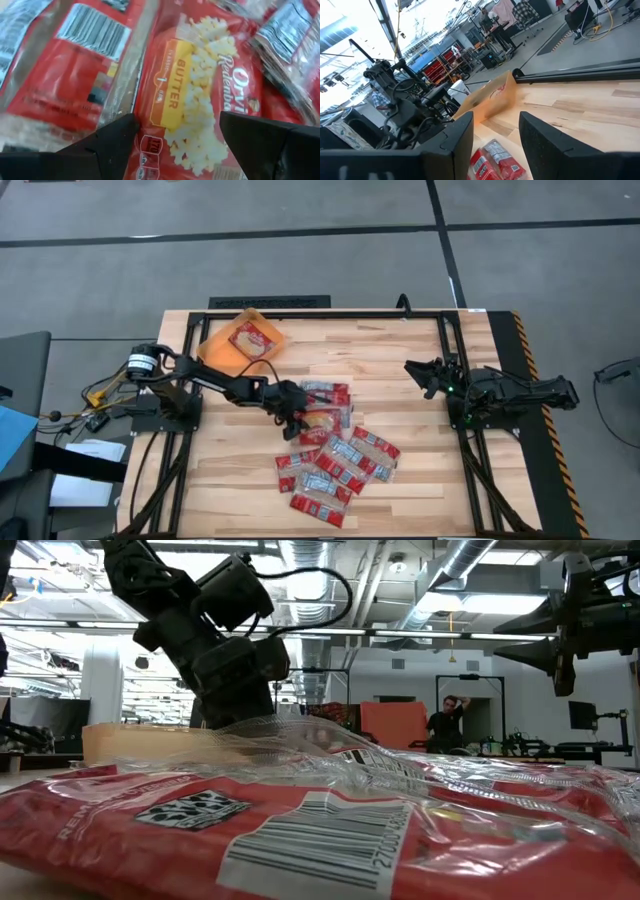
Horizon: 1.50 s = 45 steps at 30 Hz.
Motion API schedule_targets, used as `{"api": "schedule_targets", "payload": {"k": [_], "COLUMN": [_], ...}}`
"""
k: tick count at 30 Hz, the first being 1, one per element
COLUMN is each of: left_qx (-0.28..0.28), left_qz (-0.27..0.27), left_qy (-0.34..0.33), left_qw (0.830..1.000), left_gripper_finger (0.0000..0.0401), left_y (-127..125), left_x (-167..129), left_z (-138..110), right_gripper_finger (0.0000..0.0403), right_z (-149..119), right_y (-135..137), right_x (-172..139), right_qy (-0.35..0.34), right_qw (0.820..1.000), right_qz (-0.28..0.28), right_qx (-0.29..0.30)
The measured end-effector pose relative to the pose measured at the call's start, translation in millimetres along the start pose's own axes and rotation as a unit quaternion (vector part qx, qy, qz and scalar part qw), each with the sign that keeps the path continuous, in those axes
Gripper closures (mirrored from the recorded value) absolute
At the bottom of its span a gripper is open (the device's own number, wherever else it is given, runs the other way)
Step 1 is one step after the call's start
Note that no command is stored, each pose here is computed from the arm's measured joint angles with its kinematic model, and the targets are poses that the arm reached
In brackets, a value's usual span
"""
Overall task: Sort popcorn bags into baskets
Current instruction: Put the red popcorn pack into the orange bin
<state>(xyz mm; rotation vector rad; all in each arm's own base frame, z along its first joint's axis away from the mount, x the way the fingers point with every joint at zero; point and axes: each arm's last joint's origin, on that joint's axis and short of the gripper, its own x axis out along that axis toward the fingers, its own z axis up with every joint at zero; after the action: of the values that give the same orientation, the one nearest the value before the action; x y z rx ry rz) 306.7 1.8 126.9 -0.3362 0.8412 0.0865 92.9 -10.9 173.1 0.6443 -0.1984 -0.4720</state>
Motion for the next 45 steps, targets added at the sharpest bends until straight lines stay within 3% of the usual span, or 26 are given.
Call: {"api": "schedule_targets", "payload": {"k": [5, 13, 17, 22, 26, 29, 36, 41, 45], "left_qx": [-0.007, 0.037, 0.037, 0.024, -0.029, -0.082, -0.225, -0.314, -0.403], "left_qz": [0.005, 0.005, 0.01, 0.014, -0.005, -0.016, 0.014, 0.053, 0.122], "left_qy": [0.054, 0.055, 0.076, 0.085, 0.09, 0.088, 0.067, 0.021, -0.034], "left_qw": [0.998, 0.998, 0.996, 0.996, 0.996, 0.993, 0.972, 0.948, 0.906], "left_gripper_finger": [0.0118, 0.0125, 0.0181, 0.0298, 0.0381, 0.0385, 0.0396, 0.0398, 0.0399], "left_y": [7, 8, 10, 13, 18, 21, 22, 22, 25], "left_x": [4, 2, 4, 3, 2, -2, -32, -76, -117], "left_z": [-9, -9, -14, -15, -13, -6, 24, 41, 40], "right_gripper_finger": [0.022, 0.0232, 0.0236, 0.0235, 0.0233, 0.0232, 0.024, 0.0247, 0.0251], "right_z": [0, 0, 0, 0, 0, 0, 0, 0, 0], "right_y": [0, 0, 0, 0, 0, 0, 0, 0, 0], "right_x": [0, 0, 0, 0, 0, 0, 0, 0, 0], "right_qy": [0.0, 0.0, 0.0, 0.0, 0.0, -0.001, -0.001, -0.001, -0.001], "right_qw": [1.0, 1.0, 1.0, 1.0, 1.0, 1.0, 1.0, 1.0, 1.0], "right_qz": [0.0, 0.0, 0.0, 0.0, 0.0, 0.0, -0.001, -0.001, -0.001], "right_qx": [0.0, 0.0, 0.0, 0.0, 0.0, 0.0, 0.0, 0.0, 0.0]}}
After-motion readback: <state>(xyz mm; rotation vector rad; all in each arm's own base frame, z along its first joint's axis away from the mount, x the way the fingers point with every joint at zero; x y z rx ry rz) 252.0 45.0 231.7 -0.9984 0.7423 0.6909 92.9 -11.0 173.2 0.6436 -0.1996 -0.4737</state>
